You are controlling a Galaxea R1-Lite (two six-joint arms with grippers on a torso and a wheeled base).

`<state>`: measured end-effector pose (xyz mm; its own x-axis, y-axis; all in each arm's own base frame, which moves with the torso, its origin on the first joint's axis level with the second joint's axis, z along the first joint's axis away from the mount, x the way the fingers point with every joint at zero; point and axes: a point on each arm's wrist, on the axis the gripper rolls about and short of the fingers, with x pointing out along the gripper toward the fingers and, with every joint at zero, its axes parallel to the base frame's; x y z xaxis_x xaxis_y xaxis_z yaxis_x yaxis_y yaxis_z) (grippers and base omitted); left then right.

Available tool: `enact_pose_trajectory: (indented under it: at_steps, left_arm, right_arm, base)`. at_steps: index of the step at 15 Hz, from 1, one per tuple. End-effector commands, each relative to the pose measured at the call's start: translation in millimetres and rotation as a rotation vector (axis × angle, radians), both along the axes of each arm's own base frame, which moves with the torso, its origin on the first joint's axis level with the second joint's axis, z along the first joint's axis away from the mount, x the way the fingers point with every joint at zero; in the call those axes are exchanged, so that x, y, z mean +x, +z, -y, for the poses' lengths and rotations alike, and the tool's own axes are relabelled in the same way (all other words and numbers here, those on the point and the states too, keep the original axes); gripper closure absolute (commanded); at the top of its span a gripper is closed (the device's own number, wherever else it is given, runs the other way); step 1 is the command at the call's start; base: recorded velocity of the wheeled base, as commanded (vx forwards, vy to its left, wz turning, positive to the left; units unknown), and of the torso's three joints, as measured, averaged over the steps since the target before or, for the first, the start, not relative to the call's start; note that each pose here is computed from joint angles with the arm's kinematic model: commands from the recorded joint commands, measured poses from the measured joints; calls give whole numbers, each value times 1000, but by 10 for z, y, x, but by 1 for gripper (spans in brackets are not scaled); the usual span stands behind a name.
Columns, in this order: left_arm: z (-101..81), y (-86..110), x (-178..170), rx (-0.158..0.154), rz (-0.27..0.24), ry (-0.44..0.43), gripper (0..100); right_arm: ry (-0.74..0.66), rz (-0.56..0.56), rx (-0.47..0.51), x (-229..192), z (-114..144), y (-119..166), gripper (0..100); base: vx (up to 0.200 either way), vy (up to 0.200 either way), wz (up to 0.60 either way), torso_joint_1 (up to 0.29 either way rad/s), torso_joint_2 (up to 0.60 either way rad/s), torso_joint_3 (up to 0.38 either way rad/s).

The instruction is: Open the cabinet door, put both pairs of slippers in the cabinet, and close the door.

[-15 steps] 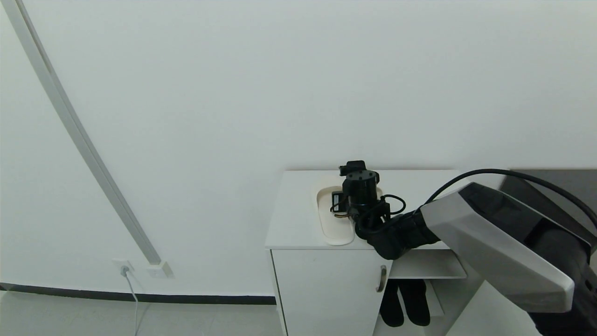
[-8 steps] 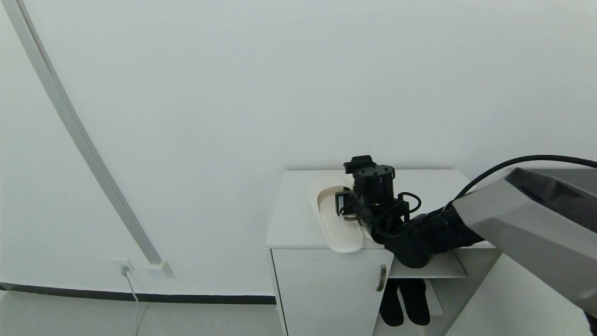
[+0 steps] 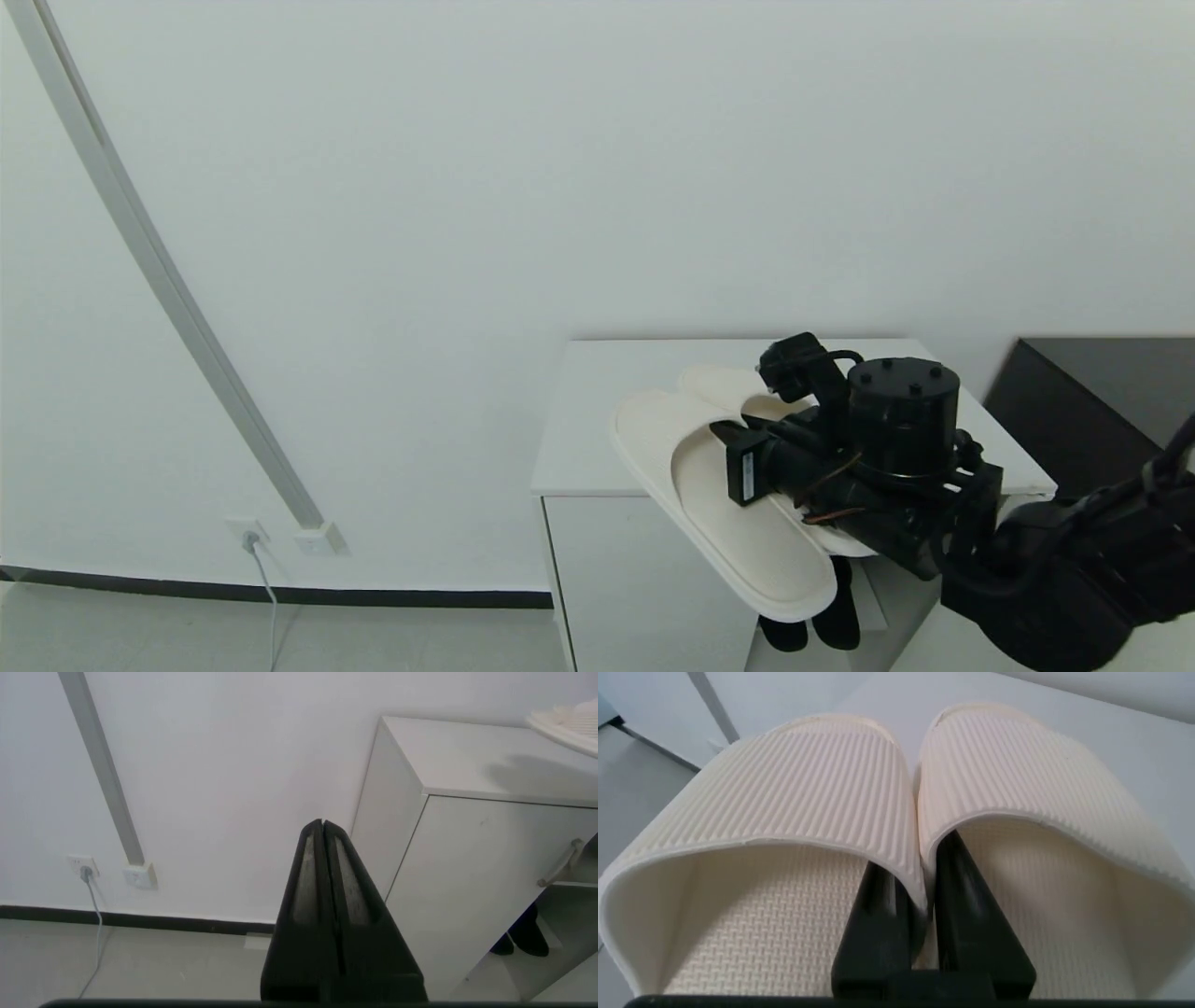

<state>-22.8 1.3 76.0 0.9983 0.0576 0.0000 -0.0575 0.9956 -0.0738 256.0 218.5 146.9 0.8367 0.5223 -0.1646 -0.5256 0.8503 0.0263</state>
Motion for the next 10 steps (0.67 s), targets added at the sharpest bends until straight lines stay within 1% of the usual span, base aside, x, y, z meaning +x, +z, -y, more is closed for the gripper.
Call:
enact_pose_trajectory:
  at_steps: [1,4,6,9,10]
  left_arm:
    - [0,-1,0,0,0,1,100]
    - [0,-1,0,-1,0,1,100]
    - [0,-1,0,-1,0,1,100]
    - [0,-1,0,-1,0,1,100]
    - [0,-1,0,-1,0,1,100]
  right_arm:
    - [14,24,20,-129,55,125,100]
    - [31,2,0,-137,-18,28,100]
    - [35,1,-1,-142,-34,22,100]
    - [17,-10,-14,-121,-48,-39,100]
    - [6,-7,-15,-120,-46,-38,100]
  base:
    - [0,0,0,0,0,0]
    - [0,0,0,0,0,0]
    - [0,0,0,0,0,0]
    - [0,0,0,0,0,0]
    - [-200,0,0,2,2,2]
